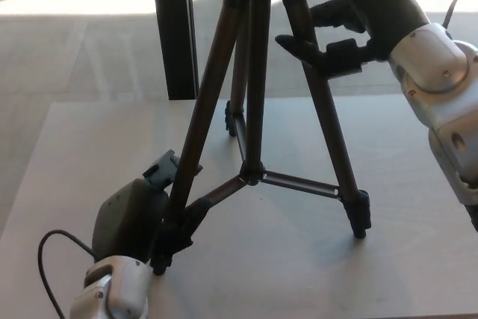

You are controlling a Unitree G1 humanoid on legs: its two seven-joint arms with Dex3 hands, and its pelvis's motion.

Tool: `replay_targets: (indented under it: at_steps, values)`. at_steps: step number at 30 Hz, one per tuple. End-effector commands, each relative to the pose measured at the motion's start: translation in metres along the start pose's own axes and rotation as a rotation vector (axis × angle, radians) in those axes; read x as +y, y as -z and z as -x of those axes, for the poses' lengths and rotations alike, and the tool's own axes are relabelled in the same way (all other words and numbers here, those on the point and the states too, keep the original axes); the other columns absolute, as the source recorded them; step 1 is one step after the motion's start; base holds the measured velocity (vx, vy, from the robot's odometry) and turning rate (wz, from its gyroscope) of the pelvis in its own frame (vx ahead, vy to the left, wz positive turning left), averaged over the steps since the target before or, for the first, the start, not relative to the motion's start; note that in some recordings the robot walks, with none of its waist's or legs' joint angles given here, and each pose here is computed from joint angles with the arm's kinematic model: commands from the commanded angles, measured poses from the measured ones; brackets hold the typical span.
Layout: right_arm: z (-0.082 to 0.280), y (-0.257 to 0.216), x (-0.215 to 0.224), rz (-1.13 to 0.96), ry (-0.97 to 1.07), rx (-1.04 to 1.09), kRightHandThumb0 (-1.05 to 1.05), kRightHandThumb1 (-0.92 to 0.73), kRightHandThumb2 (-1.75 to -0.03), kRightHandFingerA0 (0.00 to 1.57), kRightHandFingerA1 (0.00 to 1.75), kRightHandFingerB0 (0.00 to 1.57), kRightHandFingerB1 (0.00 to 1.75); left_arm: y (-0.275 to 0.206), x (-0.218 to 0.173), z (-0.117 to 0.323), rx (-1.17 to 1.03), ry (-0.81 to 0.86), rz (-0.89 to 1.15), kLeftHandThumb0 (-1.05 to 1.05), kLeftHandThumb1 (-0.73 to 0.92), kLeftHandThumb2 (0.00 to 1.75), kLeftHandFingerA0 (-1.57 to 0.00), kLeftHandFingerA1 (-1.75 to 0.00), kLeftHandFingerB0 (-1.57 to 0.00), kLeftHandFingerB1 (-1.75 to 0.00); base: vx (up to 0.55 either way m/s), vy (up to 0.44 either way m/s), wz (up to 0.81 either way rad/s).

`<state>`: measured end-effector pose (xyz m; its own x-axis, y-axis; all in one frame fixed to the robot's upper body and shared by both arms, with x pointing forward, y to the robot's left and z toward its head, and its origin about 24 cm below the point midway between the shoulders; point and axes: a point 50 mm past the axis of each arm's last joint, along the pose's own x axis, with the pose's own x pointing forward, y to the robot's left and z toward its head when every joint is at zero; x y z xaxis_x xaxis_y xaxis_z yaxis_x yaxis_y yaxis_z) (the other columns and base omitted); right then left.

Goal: Use both hands of the robot to pick up the tripod lying in the middle of the desk and make it stand upright on the desk

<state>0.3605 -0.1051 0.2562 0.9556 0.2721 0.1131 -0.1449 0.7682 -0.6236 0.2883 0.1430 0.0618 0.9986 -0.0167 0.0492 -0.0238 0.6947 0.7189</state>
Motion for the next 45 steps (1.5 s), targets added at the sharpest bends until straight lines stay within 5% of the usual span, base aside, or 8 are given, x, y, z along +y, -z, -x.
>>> replay_targets:
  at_steps: [1,11,13,37,38,39,42,45]
  values:
    - [0.007,0.003,-0.009,0.122,-0.148,0.171,-1.02,-0.56,-0.78,0.0,0.0,0.0,0.0,0.03,-0.008,0.012,0.189,0.271,-0.07,-0.96,0.66,0.62,0.0,0.0,0.0,0.0,0.0,0.0,0.0]
    - [0.023,0.042,-0.016,-0.382,-0.307,0.121,-0.83,-0.51,-0.86,0.0,0.34,0.0,0.0,0.031,-0.003,0.011,0.205,0.259,-0.112,-1.03,0.64,0.69,0.0,0.0,0.0,0.0,0.0,0.0,0.0]
    - [0.024,0.029,-0.016,0.048,-0.2,0.211,-1.05,-0.68,-0.63,0.0,0.0,0.0,0.0,0.032,0.0,0.012,0.207,0.251,-0.118,-1.03,0.65,0.69,0.0,0.0,0.0,0.0,0.0,0.0,0.0]
    - [0.157,0.086,-0.143,0.035,0.049,0.322,-0.97,-0.71,-0.62,0.0,0.0,0.0,0.0,0.057,0.202,0.058,0.145,-0.022,0.128,-0.99,0.64,0.6,0.0,0.0,0.0,0.0,0.0,0.0,0.0]
    - [0.175,0.094,-0.161,-0.02,0.128,0.309,-0.93,-0.66,-0.73,0.0,0.0,0.0,0.0,0.071,0.22,0.073,0.155,-0.095,0.254,-1.05,0.59,0.99,0.0,-0.37,0.0,-0.26,0.0,0.0,0.0]
    - [0.186,0.097,-0.167,-0.046,0.157,0.311,-0.94,-0.69,-0.61,0.0,0.0,0.0,0.0,0.076,0.226,0.08,0.179,-0.138,0.274,-0.92,0.66,0.66,0.0,0.0,0.0,0.0,0.0,0.0,0.0]
    - [0.228,0.118,-0.193,-0.186,0.307,0.34,-1.01,-0.63,-0.98,0.0,0.17,0.0,0.0,0.098,0.252,0.116,0.273,-0.434,0.442,-1.01,0.55,1.0,0.0,-0.73,0.0,-0.59,0.0,0.0,0.0]
    - [0.267,0.141,-0.202,-0.236,0.408,0.37,-0.83,-0.77,-0.63,0.0,0.0,0.0,0.0,0.121,0.266,0.147,0.361,-0.644,0.516,-1.0,0.83,0.51,0.0,-0.59,0.0,-0.27,0.0,0.0,0.0]
